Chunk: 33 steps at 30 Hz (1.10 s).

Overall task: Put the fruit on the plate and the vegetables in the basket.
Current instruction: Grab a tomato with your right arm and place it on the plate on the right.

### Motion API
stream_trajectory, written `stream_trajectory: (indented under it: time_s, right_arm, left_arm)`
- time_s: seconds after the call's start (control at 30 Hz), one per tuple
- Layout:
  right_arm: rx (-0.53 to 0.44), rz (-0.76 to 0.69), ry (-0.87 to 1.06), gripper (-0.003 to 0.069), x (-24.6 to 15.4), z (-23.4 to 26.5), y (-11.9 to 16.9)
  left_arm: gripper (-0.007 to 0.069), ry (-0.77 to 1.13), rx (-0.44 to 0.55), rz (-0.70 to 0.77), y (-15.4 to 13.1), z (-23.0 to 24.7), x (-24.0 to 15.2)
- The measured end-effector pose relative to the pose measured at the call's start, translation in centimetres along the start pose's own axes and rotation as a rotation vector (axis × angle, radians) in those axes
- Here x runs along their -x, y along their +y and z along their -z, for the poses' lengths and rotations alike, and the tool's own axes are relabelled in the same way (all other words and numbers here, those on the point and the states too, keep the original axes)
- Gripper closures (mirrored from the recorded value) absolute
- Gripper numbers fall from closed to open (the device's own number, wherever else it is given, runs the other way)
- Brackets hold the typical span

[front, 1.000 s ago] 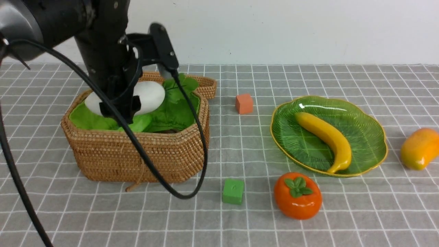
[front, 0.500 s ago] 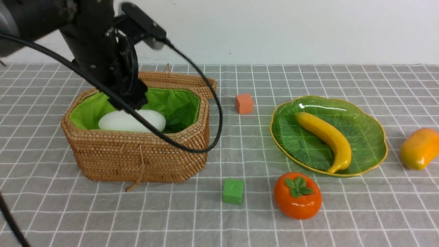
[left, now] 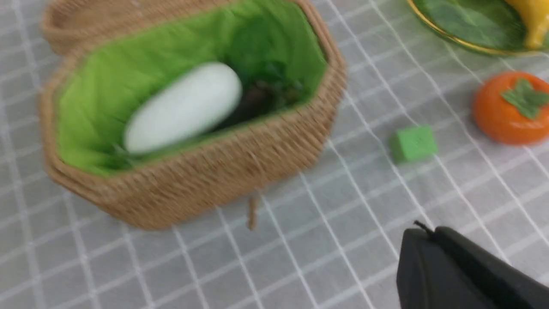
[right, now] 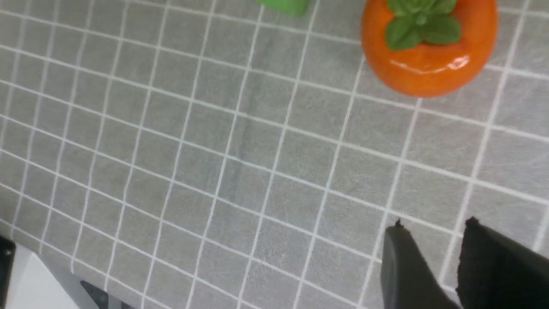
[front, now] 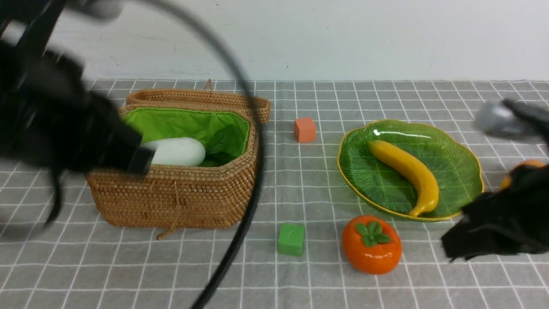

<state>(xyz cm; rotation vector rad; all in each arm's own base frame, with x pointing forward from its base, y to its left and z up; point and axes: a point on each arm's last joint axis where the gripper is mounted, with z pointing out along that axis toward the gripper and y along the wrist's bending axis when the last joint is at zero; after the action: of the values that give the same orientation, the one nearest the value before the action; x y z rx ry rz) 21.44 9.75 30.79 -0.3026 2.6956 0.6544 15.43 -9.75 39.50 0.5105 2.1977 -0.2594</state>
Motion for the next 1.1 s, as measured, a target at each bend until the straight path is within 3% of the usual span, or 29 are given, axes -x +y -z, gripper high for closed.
stream_trajectory:
  time_s: [0.13,0.27,0.43,0.57,0.83,1.1]
  right_arm:
    - [-0.059,-0.057,0.034,0.0413,1.1,-3.9,0.1]
    - [-0.130,-0.189,0.004,0.0288,2.5,-6.9,-1.6]
    - [-0.171,-0.291,-0.035,0.0091,3.8,-10.1,-4.1]
    - [-0.165,-0.362,-0.051,0.0011,4.3,-12.2,-5.1]
    - [-0.133,-0.428,-0.065,0.0053,4.8,-14.3,-5.6]
    - [-0.046,-0.362,-0.021,0.0081,4.6,-14.7,-4.9]
  left_arm:
    - [0.0638,-0.116,-0.090,-0.007,0.1,1.8,-5.5]
    - [0.0638,-0.262,-0.153,-0.022,0.1,3.3,-8.3]
    - [0.0638,-0.309,-0.186,-0.018,0.0,4.0,-9.2]
    - [0.0638,-0.290,-0.191,-0.013,0.0,3.8,-9.3]
    - [0.0638,-0.284,-0.208,0.003,-0.1,3.8,-9.4]
    - [0.0638,-0.280,-0.210,0.005,-0.2,3.8,-9.4]
